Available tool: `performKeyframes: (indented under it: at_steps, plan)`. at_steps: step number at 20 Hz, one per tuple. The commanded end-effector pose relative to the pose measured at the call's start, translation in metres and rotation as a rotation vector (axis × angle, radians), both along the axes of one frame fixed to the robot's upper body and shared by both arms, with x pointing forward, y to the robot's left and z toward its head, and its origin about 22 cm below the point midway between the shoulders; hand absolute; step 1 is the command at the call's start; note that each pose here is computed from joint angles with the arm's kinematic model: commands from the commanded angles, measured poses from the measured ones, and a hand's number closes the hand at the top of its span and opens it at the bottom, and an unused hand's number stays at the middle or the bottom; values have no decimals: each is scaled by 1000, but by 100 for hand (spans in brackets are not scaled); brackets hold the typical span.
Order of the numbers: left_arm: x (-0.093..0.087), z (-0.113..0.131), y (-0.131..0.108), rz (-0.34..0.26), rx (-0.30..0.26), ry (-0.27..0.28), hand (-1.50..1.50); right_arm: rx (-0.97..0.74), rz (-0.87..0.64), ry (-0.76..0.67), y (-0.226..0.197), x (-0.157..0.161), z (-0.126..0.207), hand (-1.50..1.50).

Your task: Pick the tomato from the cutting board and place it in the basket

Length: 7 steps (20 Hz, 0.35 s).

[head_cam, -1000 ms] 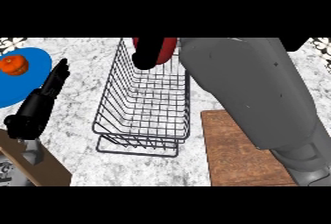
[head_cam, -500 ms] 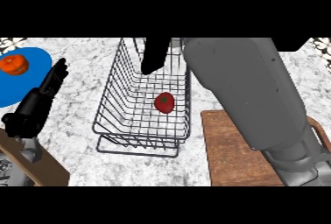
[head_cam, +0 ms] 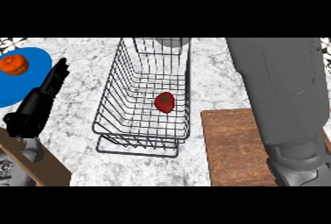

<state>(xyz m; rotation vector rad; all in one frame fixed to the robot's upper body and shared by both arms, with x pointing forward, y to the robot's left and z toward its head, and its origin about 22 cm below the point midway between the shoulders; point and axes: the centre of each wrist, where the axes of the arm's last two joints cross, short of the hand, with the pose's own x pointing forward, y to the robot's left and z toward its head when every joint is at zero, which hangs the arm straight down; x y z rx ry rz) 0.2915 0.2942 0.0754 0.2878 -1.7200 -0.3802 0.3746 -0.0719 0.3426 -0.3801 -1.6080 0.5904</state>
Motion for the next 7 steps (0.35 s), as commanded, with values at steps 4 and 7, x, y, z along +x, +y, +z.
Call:
performKeyframes:
  at_steps: [4,7]
  plan:
    - [-8,1,6,18,3,-25,0,205,-247,-47,-68,9,-3,-150]
    - [-6,2,-4,2,2,-10,0,254,-310,-79,-136,15,-5,-150]
